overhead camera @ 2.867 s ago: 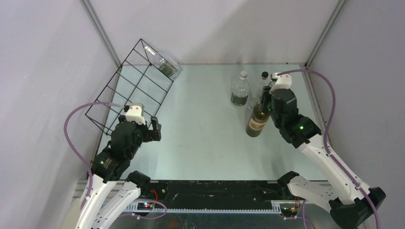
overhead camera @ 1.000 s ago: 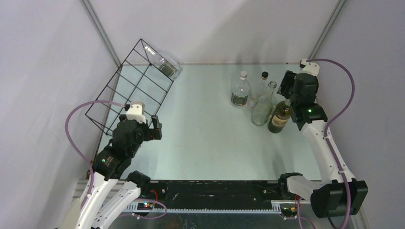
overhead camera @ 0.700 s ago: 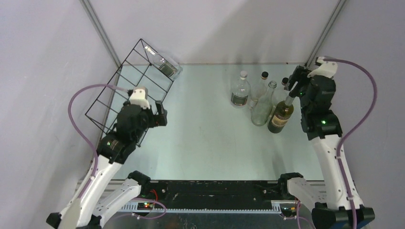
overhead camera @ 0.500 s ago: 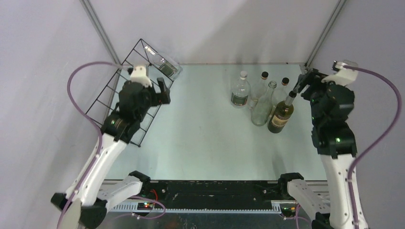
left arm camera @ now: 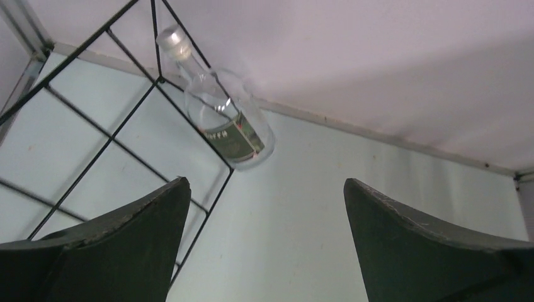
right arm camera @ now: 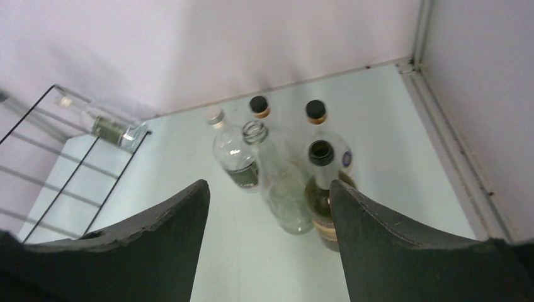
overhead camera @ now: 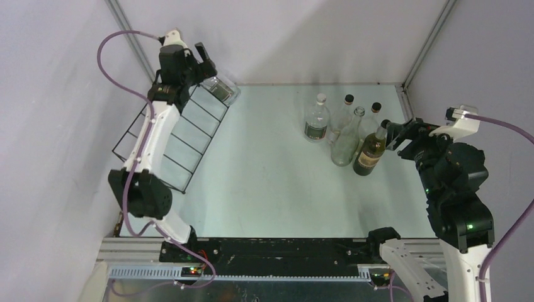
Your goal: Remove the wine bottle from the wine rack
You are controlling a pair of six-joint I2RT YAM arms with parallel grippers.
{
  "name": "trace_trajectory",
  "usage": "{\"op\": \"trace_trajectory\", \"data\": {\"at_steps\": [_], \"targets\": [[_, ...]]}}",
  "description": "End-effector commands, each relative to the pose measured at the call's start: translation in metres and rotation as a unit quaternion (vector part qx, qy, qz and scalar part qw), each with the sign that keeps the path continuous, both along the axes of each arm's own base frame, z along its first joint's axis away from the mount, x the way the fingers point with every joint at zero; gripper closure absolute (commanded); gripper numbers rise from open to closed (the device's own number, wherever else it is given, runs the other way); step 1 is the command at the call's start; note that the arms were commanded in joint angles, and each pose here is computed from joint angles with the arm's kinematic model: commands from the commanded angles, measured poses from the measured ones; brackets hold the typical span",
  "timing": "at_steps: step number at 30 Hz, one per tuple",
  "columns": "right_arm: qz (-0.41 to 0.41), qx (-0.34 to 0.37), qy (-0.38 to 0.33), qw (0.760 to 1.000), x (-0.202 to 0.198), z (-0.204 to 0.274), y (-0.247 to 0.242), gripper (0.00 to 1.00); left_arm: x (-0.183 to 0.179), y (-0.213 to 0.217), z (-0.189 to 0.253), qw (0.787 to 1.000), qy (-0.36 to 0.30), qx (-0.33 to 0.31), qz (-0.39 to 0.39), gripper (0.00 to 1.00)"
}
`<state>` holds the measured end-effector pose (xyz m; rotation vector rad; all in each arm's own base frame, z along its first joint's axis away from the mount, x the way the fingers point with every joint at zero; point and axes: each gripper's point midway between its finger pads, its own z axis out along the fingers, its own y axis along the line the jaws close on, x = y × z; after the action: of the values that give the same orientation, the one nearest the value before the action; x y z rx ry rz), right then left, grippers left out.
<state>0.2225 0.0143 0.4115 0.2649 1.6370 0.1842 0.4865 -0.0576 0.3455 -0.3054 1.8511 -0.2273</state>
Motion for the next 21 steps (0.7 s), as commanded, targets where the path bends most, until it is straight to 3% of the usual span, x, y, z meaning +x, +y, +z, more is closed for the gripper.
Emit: {"op": "trace_trajectory", "data": {"at_steps": [1, 12, 21], "targets": [[0.066, 0.016, 0.011, 0.998, -0.009, 0.006, 0.026, 0.27, 0.046, 0.007, 0.014, 0.999, -0.025, -0.047, -0.008, 0.02], [0.178, 0.01, 0.042, 0.983, -0.007, 0.003, 0.093, 0.27, 0.127, 0.03, -0.026, 0.998, -0.013, -0.063, 0.015, 0.02], [0.178, 0.007, 0.059, 0.982, -0.013, -0.014, 0.111, 0.27, 0.161, 0.057, -0.069, 0.994, -0.008, -0.094, 0.048, 0.02]]}}
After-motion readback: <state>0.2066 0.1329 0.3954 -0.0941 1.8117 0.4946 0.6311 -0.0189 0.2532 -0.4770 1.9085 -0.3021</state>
